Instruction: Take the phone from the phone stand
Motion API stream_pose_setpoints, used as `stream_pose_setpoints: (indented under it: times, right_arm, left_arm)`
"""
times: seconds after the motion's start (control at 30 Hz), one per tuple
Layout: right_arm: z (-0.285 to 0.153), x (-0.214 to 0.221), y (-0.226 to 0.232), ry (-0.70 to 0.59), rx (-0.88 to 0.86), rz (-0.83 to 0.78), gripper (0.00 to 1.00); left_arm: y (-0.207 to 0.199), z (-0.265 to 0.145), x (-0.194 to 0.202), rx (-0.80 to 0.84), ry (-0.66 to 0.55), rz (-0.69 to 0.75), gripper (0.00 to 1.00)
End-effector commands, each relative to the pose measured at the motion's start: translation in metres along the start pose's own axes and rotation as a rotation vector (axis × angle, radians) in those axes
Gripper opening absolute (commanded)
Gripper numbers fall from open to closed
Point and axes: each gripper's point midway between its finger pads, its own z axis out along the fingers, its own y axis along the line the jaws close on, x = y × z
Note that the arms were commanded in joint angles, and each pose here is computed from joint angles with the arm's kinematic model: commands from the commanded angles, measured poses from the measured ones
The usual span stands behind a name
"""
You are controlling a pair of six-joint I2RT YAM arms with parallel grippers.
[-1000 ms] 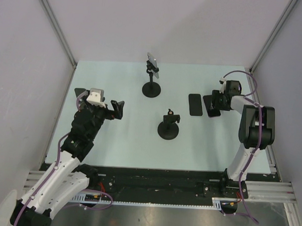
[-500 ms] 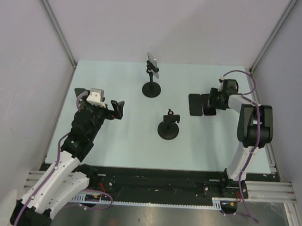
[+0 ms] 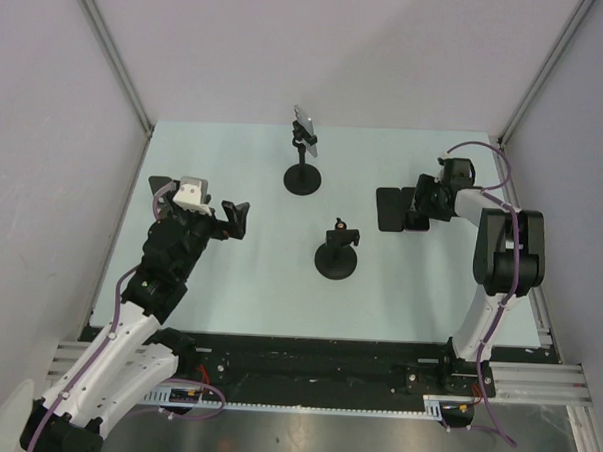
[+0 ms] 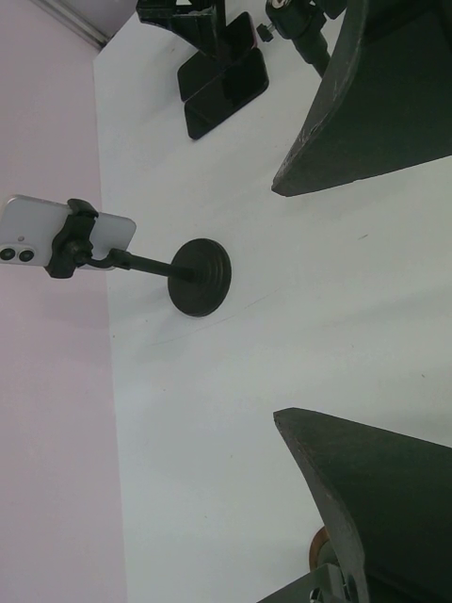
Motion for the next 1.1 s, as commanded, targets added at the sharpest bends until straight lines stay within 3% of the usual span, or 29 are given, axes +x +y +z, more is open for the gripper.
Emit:
stream_pose_setpoints:
  times: [0.0,0.23,0.43,0.7,0.87,1.07]
  right_arm:
    - [-0.023,-0.005,0.01,0.006,0.002,-0.003,0.72]
    - [-0.089,-0.057,0.022,-0.164,0.024,0.002,0.94]
    - [-0.15,-0.072,0.044,-0.272,0.03,-0.016,1.0]
    - [-0.202,-0.075,0.052,-0.385,0.085,-0.041,1.0]
    - [-0.212,-0.075,0.05,-0.404,0.093,-0.052,1.0]
    - [-0.219,-0.072,0.045,-0.412,0.102,-0.057,1.0]
  left_arm:
    - [-0.007,-0.001,-0.015,0.04,-0.042,-0.02,1.0]
    - [-0.037,0.004,-0.011,0.157,0.006,-0.099,1.0]
    - [-0.093,0.004,-0.01,0.32,0.088,-0.194,1.0]
    - [-0.165,0.006,-0.001,0.41,0.19,-0.2,1.0]
    - [-0.175,0.014,0.019,0.329,0.284,-0.13,1.0]
    - [-0.191,0.022,0.044,0.308,0.363,-0.048,0.89]
